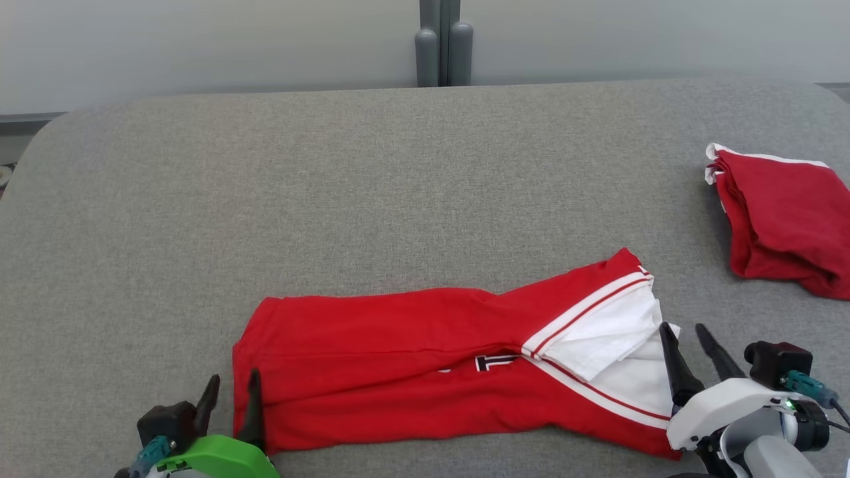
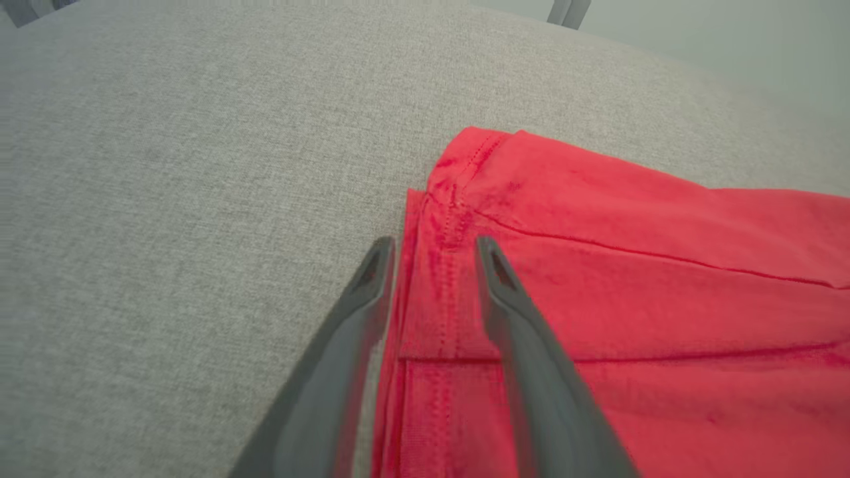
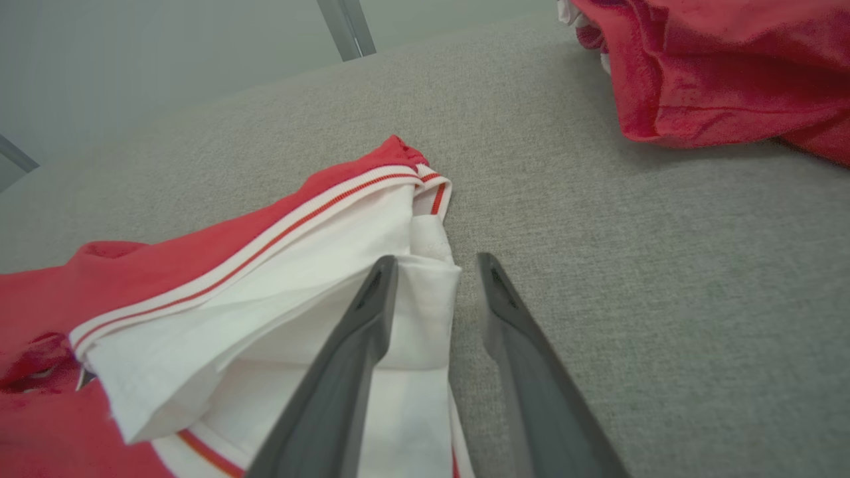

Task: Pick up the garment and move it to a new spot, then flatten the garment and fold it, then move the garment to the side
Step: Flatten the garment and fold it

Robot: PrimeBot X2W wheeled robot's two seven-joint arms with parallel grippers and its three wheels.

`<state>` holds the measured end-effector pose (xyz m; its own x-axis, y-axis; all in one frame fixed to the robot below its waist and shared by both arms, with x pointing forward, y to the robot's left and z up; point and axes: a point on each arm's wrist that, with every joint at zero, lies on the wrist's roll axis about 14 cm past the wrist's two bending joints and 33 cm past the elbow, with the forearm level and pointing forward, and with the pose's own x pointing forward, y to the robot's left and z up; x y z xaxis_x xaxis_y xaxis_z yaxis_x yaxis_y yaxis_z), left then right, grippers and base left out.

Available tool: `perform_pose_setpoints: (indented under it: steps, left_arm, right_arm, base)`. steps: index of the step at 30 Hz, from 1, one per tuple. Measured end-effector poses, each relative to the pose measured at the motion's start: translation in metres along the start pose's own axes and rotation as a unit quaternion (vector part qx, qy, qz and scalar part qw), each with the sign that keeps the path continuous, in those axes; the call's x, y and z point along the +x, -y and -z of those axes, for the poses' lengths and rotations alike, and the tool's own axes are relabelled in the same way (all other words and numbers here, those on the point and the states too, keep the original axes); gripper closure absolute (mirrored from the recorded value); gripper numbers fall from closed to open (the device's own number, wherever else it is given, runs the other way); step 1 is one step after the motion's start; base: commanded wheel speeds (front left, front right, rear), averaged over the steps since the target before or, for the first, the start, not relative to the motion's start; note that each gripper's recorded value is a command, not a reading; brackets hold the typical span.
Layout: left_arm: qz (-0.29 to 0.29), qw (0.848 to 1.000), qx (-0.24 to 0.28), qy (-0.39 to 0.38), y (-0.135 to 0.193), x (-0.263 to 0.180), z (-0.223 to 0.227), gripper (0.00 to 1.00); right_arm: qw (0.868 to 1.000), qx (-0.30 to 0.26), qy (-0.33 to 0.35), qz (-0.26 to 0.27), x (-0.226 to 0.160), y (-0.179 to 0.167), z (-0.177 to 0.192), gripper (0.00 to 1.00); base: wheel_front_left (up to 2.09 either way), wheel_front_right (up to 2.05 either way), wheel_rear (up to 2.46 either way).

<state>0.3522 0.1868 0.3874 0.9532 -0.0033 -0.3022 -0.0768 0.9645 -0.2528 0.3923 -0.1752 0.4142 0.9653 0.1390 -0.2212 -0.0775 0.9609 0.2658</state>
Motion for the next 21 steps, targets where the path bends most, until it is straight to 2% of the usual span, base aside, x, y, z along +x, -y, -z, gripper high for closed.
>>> perform_pose_setpoints:
  steps: [6,13,21]
  left_arm:
    - [-0.013,1.0,0.014,0.008,-0.007,-0.008,-0.001,0.0]
    - [-0.012,0.999,0.02,0.022,-0.006,-0.01,-0.01,0.0]
    - [-0.014,0.999,0.021,0.025,-0.007,-0.012,-0.011,0.0]
  right_arm:
    - [1.0,-0.001,0.027,0.003,0.008,0.001,-0.018,0.0]
    - [1.0,-0.008,0.022,-0.016,0.025,-0.017,-0.017,0.0]
    - [0.998,-0.017,-0.06,0.002,0.018,-0.008,0.034,0.0]
  base:
    - [0.0,0.0,0.0]
    - [0.0,0.0,0.0]
    - [0.0,0.0,0.0]
